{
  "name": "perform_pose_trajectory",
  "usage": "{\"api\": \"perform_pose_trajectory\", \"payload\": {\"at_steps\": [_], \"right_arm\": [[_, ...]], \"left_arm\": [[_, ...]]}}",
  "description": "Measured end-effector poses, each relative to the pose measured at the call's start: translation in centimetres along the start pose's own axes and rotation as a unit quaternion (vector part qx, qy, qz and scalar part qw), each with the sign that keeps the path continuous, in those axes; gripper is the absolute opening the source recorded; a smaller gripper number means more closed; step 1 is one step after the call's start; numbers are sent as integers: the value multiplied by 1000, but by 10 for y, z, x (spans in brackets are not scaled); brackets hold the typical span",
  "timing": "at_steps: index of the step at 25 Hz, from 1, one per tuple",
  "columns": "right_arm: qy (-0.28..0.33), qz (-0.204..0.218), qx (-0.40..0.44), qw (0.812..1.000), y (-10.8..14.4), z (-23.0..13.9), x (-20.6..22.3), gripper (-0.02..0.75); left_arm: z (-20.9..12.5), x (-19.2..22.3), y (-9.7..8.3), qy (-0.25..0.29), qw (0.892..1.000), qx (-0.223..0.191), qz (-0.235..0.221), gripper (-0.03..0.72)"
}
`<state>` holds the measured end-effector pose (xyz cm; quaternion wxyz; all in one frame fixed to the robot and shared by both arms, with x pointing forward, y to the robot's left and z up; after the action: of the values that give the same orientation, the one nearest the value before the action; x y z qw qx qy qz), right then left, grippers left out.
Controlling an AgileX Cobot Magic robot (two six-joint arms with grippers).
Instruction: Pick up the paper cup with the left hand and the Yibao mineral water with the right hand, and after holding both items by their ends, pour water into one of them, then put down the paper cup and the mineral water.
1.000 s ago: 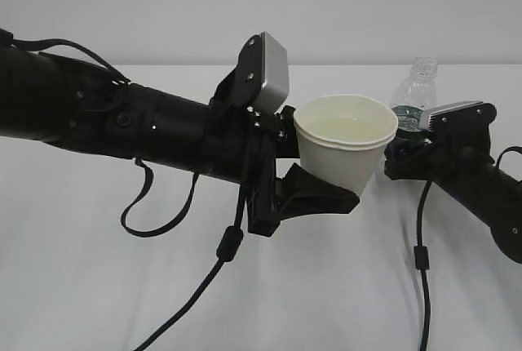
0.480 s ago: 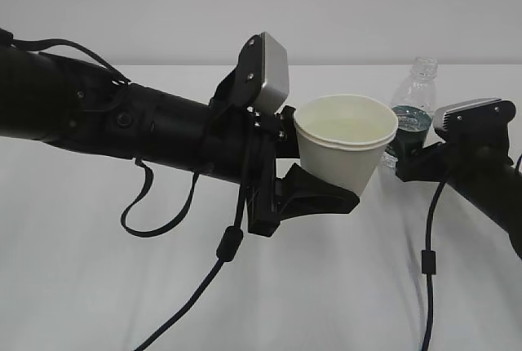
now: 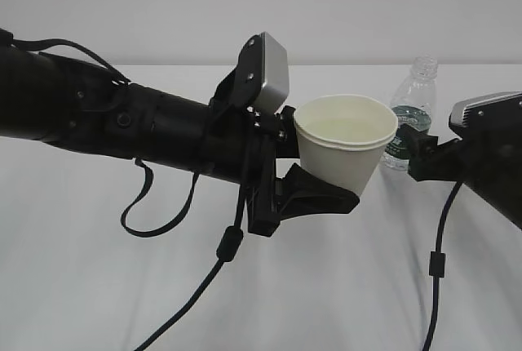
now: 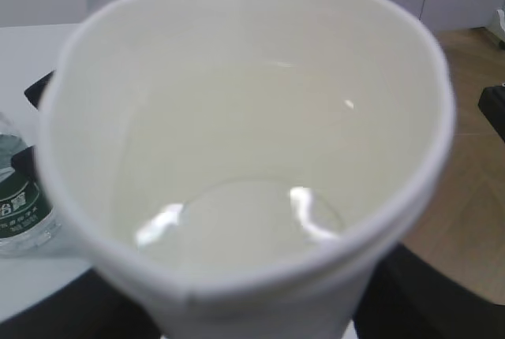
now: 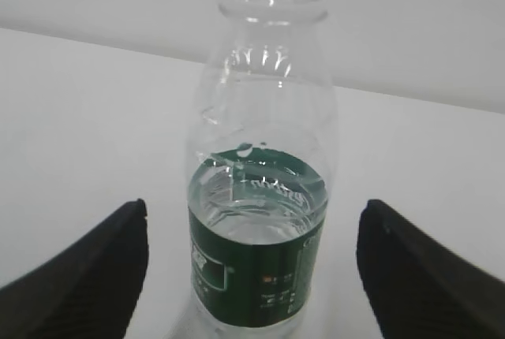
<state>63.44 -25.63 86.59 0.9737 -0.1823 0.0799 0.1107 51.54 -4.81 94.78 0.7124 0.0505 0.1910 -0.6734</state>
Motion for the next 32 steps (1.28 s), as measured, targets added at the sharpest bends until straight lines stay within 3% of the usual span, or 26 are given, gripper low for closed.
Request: {"api": "perform_pose_trajectory", "payload": {"at_steps": [15,32], "right_arm": [[-16,-11,-2,1000,-6,24,-37,619],[-46,-37,-15,998,-27,81,-73,610]], "left_arm": [[0,0,0,0,1000,0,0,445],[0,0,0,0,1000,0,1,445]]}}
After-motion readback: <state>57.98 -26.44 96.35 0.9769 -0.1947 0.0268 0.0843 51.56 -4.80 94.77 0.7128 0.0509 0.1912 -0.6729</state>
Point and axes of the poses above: a point on each arm's last joint axis where the gripper is mounted, x pointing out along that axis toward the gripper, y along the wrist's bending axis when the last joint is at zero, z = x × y, the point moved 8 cm from there along x, pointing out along that axis toward the gripper, and after that the axes turned 14 degrees about -x, right-handed, at the moved point
